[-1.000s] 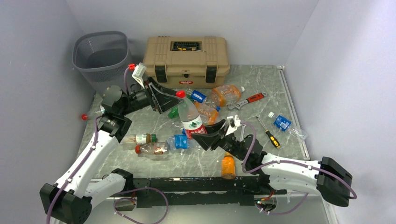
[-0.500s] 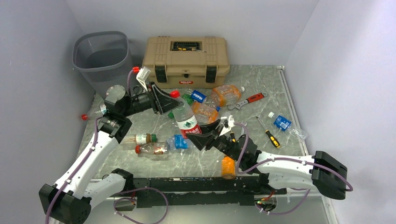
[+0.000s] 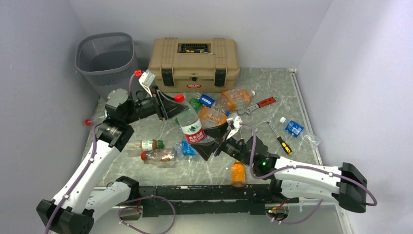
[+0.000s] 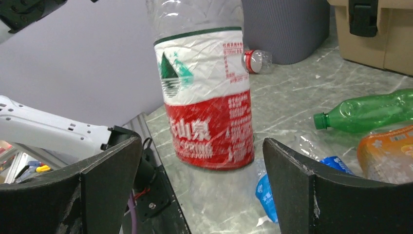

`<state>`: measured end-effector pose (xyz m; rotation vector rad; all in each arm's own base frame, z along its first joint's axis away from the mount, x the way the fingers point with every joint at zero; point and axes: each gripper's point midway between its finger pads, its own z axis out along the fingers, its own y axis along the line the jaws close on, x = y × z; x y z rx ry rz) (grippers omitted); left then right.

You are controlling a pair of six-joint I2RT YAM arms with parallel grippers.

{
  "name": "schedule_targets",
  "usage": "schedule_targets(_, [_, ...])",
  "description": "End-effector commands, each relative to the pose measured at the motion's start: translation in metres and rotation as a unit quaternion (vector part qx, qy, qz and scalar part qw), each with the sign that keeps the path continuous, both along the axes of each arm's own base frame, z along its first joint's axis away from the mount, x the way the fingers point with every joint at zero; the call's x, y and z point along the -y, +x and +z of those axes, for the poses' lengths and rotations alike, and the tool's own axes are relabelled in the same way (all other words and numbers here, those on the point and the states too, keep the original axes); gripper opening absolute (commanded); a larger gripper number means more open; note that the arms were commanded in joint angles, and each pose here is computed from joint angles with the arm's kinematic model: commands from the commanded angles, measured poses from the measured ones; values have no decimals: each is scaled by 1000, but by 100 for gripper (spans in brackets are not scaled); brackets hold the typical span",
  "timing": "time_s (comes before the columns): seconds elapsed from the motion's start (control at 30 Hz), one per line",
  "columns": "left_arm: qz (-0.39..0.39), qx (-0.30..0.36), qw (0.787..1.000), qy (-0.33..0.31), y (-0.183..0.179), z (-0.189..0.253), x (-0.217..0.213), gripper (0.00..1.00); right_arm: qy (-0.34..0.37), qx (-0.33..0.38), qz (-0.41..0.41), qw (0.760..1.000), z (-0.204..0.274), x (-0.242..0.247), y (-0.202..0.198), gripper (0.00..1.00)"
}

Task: Put the plastic bottles in the bin
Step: Pick up the plastic bottle at the center of the board, then place the plastic bottle in the trash bin.

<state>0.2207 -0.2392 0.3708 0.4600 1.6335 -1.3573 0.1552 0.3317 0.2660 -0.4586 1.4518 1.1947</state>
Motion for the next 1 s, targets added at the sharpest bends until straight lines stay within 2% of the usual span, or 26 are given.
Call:
schedule_targets(0.0, [49,90,994,28,-3,32,-17,0,-20,-7,-7,1000,20,17,-6,100])
schedule_targets(0.17, [137,131,978,88,14,46,-43,0,-34,-43,-67,996,22,50,1,100])
schedule_targets(0.33, [235,185,948,111,32,80,-72,0,15,-53,-114,992,20,87,4,100])
schedule_targets(0.47, [367,214,895,133,58,122,-115,0,-18,-59,-153,986,9,102,12,100])
schedule_targets(0.57, [496,201,828,166,90,143,-160,0,-41,-77,-199,976,-3,116,22,100])
schedule_targets(0.6, [522,187,812,183,106,143,-167,0,-52,-81,-210,973,-9,121,23,100])
schedule_targets(0.7, [556,169,790,196,132,156,-181,0,-62,-85,-222,969,-12,130,23,100])
schedule_targets(0.83, [591,173,773,153,163,173,-214,0,-74,-95,-225,967,-12,140,18,99])
schedule_targets(0.9, [617,180,754,139,178,180,-236,0,-78,-102,-226,966,-14,144,16,99])
schedule_targets(0.97, [652,189,721,141,192,182,-260,0,-81,-108,-228,964,-20,147,15,99])
